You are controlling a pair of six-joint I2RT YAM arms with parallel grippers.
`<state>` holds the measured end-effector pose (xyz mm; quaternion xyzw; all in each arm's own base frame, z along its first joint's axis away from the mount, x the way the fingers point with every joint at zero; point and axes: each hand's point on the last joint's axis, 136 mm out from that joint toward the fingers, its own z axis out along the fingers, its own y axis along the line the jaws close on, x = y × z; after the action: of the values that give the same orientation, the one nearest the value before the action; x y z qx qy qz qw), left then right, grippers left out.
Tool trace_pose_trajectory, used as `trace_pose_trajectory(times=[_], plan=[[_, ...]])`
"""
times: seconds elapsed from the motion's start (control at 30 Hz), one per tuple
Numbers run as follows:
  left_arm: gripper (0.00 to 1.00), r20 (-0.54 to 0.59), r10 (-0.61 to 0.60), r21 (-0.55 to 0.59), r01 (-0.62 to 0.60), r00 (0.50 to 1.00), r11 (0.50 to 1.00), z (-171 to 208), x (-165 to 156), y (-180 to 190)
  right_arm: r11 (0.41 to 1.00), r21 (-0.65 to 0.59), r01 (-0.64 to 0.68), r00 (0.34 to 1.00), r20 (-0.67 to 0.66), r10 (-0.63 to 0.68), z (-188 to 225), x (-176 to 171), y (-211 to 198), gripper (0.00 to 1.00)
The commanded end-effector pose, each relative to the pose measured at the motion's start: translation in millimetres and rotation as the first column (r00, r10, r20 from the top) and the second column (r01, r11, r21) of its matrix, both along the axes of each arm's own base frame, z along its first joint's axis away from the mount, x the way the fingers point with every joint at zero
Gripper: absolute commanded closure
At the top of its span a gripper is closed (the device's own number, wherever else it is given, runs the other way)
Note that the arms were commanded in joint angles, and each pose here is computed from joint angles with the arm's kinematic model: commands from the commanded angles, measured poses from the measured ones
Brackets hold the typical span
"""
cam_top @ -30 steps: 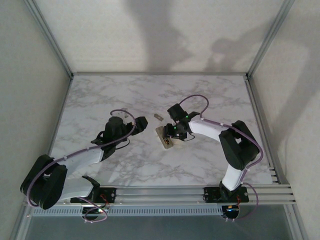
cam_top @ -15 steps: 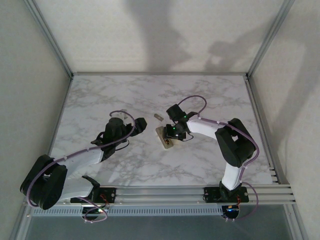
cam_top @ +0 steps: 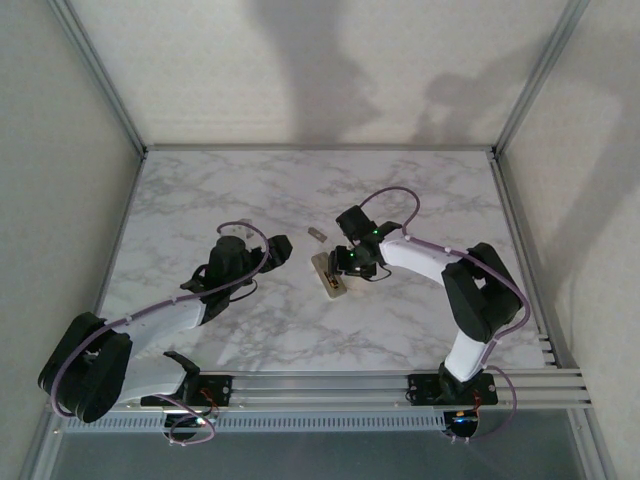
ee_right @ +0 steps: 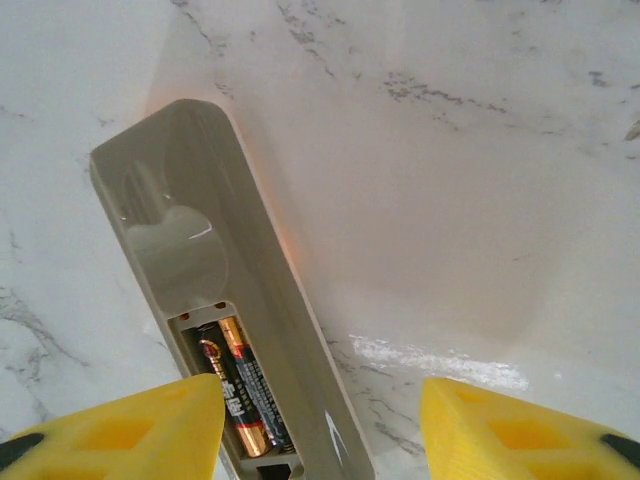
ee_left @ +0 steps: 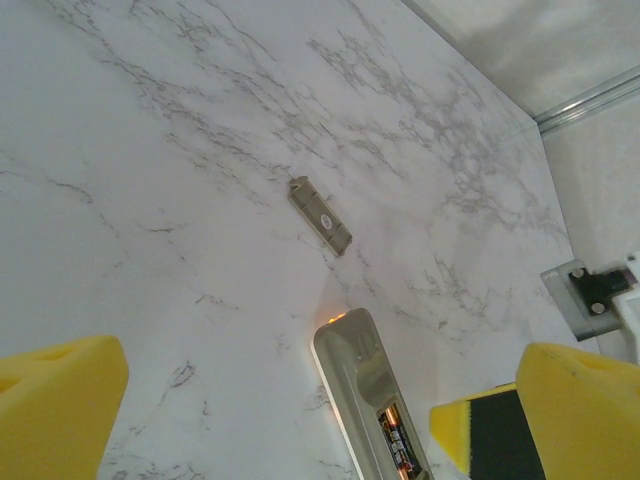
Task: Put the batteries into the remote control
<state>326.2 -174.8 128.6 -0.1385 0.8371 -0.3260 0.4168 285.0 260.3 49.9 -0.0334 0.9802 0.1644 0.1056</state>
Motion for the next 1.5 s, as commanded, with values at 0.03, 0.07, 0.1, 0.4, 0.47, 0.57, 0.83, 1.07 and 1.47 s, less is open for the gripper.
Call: trace_pose_trajectory(times=[0.03,0.07,0.1,0.4,0.47,0.57,0.83,1.07,1.47], plan=[[0.0,0.0,0.034,0.023,-0.034,0.999,0.999,3.1,5.4,6.3,1.0,-0.022,-0.011,1.0,0.017,0.012,2.3,-4.0,-5.8,0.43],[0.0,0.007,0.043,0.028,-0.043,0.999,0.999,5.4,8.0,7.2,1.0,-0.018,-0.009,1.0,0.03,0.01,4.7,-1.3,-4.8,0.43],[0.01,-0.007,0.05,0.046,-0.05,0.999,0.998,2.4,7.5,9.3,1.0,-0.011,-0.009,0.999,0.042,0.009,7.3,1.6,-3.3,0.43],[0.0,-0.001,0.158,0.121,-0.156,0.988,0.98,6.8,13.1,32.0,0.996,-0.071,-0.047,0.98,0.19,0.06,30.9,54.0,18.2,0.46],[0.01,-0.005,0.18,0.136,-0.178,0.984,0.975,5.6,12.2,37.5,0.992,-0.099,-0.075,0.969,0.226,0.096,31.1,66.7,25.5,0.48],[0.0,-0.006,0.189,0.139,-0.186,0.982,0.973,7.3,11.1,41.6,0.977,-0.163,-0.136,0.947,0.268,0.176,26.9,83.4,36.1,0.5],[0.01,-0.014,0.19,0.147,-0.186,0.982,0.972,6.7,6.3,45.7,0.92,-0.302,-0.249,0.884,0.317,0.343,10.7,115.4,62.3,0.51],[0.0,-0.019,0.192,0.147,-0.187,0.981,0.971,4.3,2.2,48.4,0.915,-0.313,-0.255,0.878,0.321,0.355,-2.8,134.3,77.2,0.59],[0.01,-0.022,0.184,0.146,-0.179,0.983,0.973,0.8,1.4,47.6,0.941,-0.287,-0.18,0.926,0.273,0.26,-18.3,146.6,87.8,0.6]])
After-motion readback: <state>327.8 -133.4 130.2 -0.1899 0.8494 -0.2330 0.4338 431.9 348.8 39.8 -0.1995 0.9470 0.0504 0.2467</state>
